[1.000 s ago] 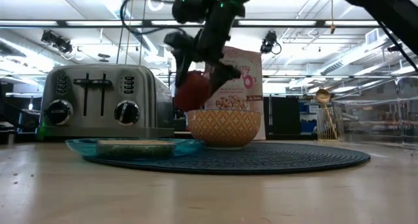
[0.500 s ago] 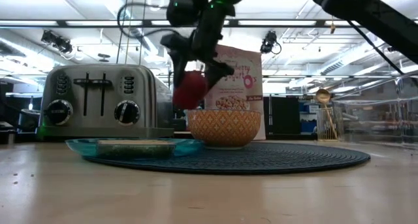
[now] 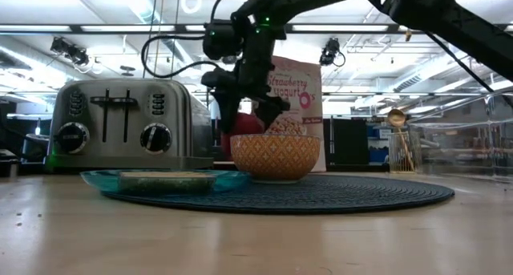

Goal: Arrange a breakfast setting
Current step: Put the red apple on the blue table mat to the top left of the blue bowl

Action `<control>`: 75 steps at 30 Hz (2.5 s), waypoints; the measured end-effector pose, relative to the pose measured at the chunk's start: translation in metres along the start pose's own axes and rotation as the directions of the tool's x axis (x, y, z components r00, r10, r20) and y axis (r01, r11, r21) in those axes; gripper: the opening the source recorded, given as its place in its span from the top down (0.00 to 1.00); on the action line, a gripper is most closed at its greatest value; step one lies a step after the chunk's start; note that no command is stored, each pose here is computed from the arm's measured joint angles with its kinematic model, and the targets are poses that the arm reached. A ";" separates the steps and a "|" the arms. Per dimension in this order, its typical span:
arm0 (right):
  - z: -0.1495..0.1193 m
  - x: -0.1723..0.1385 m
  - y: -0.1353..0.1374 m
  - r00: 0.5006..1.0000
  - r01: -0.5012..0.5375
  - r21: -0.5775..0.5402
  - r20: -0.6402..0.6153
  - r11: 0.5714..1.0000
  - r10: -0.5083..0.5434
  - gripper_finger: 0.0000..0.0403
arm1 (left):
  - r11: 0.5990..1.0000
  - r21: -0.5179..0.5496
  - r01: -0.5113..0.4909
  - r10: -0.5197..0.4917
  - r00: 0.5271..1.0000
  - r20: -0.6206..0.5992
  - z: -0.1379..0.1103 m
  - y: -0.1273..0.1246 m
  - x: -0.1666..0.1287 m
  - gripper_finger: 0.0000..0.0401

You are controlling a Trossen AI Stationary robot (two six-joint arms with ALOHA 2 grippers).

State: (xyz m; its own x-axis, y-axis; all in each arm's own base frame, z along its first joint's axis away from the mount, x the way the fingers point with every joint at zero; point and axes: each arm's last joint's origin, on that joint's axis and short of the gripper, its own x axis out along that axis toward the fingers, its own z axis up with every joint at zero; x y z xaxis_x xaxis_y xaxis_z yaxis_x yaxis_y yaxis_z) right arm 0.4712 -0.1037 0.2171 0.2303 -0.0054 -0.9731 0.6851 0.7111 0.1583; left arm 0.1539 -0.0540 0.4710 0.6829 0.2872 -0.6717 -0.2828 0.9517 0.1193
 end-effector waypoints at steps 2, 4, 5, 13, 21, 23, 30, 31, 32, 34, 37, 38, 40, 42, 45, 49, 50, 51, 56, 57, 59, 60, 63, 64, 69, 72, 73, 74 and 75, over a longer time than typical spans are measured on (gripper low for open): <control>-0.002 0.004 -0.001 1.000 0.008 -0.014 -0.012 1.000 -0.008 0.14 | 1.000 -0.002 0.001 -0.001 1.000 0.001 0.000 0.000 0.000 0.58; -0.002 0.007 -0.002 1.000 0.015 -0.029 -0.010 0.999 -0.015 0.14 | 1.000 -0.003 0.001 -0.001 1.000 0.002 0.000 0.000 0.000 0.58; -0.002 0.009 -0.001 1.000 0.011 -0.044 0.000 0.999 -0.011 0.14 | 1.000 -0.005 0.001 -0.001 1.000 0.002 0.000 0.000 0.000 0.58; -0.002 0.018 0.002 0.999 -0.039 -0.099 0.000 0.994 0.039 0.14 | 1.000 -0.017 0.003 -0.003 1.000 0.006 0.001 0.000 0.000 0.58; -0.004 0.019 0.008 0.997 -0.078 -0.132 0.000 0.988 0.078 0.14 | 1.000 -0.019 0.004 -0.004 1.000 0.008 0.001 0.000 0.000 0.58; -0.005 0.020 0.009 0.997 -0.077 -0.138 0.000 0.987 0.077 0.14 | 1.000 -0.019 0.005 -0.004 1.000 0.009 0.001 0.000 0.000 0.58; -0.005 0.020 0.009 0.997 -0.072 -0.146 -0.001 0.987 0.073 0.13 | 1.000 -0.020 0.005 -0.005 1.000 0.009 0.001 -0.001 0.000 0.58; -0.005 0.020 0.009 0.997 -0.072 -0.146 -0.002 0.987 0.073 0.13 | 1.000 -0.020 0.005 -0.005 1.000 0.009 0.001 -0.001 0.000 0.58; -0.005 0.020 0.008 0.997 -0.072 -0.148 -0.003 0.986 0.073 0.13 | 1.000 -0.019 0.005 -0.005 1.000 0.009 0.001 -0.001 0.000 0.58; -0.005 0.020 0.008 0.997 -0.070 -0.157 -0.002 0.985 0.071 0.13 | 1.000 -0.020 0.005 -0.005 1.000 0.009 0.001 -0.001 0.000 0.58; -0.005 0.020 0.009 0.997 -0.070 -0.175 0.000 0.982 0.071 0.13 | 1.000 -0.019 0.005 -0.005 1.000 0.009 0.001 -0.001 0.000 0.58; -0.005 0.020 0.009 0.997 -0.070 -0.192 -0.001 0.979 0.072 0.13 | 1.000 -0.018 0.004 -0.004 1.000 0.009 0.001 0.000 0.000 0.58; -0.006 0.020 0.010 0.998 -0.061 -0.244 0.004 0.968 0.064 0.13 | 1.000 -0.018 0.005 -0.005 1.000 0.009 0.001 -0.001 0.000 0.58; -0.008 0.020 0.012 0.999 -0.047 -0.318 0.003 0.947 0.051 0.13 | 1.000 -0.018 0.005 -0.005 1.000 0.009 0.001 -0.001 0.000 0.58; -0.010 0.020 0.012 0.999 -0.043 -0.447 -0.007 0.893 0.045 0.13 | 1.000 -0.012 0.005 -0.005 1.000 0.009 0.001 -0.001 0.000 0.58; -0.010 0.020 0.014 0.999 -0.031 -0.619 0.001 0.785 0.041 0.13 | 1.000 -0.010 0.005 -0.005 1.000 0.009 0.001 -0.001 0.000 0.58; -0.011 0.020 0.014 0.999 -0.034 -0.643 -0.001 0.766 0.043 0.13 | 1.000 -0.010 0.005 -0.005 1.000 0.009 0.001 -0.001 0.000 0.58; -0.011 0.020 0.014 0.999 -0.039 -0.664 -0.004 0.747 0.048 0.13 | 1.000 -0.011 0.005 -0.005 1.000 0.009 0.001 -0.001 0.000 0.58; -0.010 0.020 0.014 0.998 -0.048 -0.760 -0.012 0.649 0.060 0.13 | 1.000 -0.016 0.007 -0.007 1.000 0.008 0.001 -0.001 0.000 0.58; -0.010 0.020 0.014 0.998 -0.043 -0.772 -0.009 0.634 0.056 0.13 | 1.000 -0.016 0.007 -0.007 1.000 0.008 0.001 -0.001 0.000 0.58; -0.010 0.020 0.014 0.999 -0.031 -0.789 -0.003 0.614 0.047 0.13 | 1.000 -0.017 0.007 -0.007 1.000 0.008 0.001 -0.001 0.000 0.58; -0.010 0.020 0.014 0.999 -0.030 -0.794 -0.002 0.607 0.046 0.13 | 1.000 -0.017 0.007 -0.007 1.000 0.008 0.001 -0.001 0.000 0.58; -0.008 0.020 0.011 0.999 -0.019 -0.808 0.005 0.589 0.039 0.13 | 1.000 -0.017 0.007 -0.007 1.000 0.008 0.001 -0.001 0.000 0.58; -0.008 0.020 0.010 0.999 -0.018 -0.810 0.006 0.586 0.038 0.13 | 1.000 -0.017 0.007 -0.007 1.000 0.008 0.001 -0.001 0.000 0.58; -0.003 0.019 0.005 0.999 -0.016 -0.798 0.012 0.603 0.044 0.13 | 1.000 -0.020 0.010 -0.009 1.000 0.013 0.001 -0.001 0.000 0.58; -0.002 0.024 0.002 0.999 -0.018 -0.781 0.011 0.624 0.043 0.13 | 1.000 -0.021 0.011 -0.011 1.000 0.015 0.002 -0.001 0.000 0.58; -0.003 0.026 0.001 0.999 -0.025 -0.777 -0.001 0.629 0.038 0.13 | 1.000 -0.021 0.011 -0.011 1.000 0.015 0.002 -0.001 0.000 0.58; -0.004 0.026 0.001 0.999 -0.029 -0.776 -0.006 0.630 0.039 0.13 | 1.000 -0.021 0.011 -0.011 1.000 0.016 0.002 -0.001 0.000 0.58; -0.003 0.028 0.002 0.999 -0.028 -0.776 -0.002 0.630 0.043 0.13 | 1.000 -0.019 0.011 -0.011 1.000 0.016 0.002 -0.001 0.000 0.58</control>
State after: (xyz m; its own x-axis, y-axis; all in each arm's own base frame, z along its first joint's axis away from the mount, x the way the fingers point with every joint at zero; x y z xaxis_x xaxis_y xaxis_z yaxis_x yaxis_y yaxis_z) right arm 0.4766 -0.1007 0.1900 0.2581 0.0262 -0.9658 -0.1113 0.9938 -0.0027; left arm 0.1556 -0.0548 0.4722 0.6965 0.2784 -0.6614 -0.2881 0.9526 0.0976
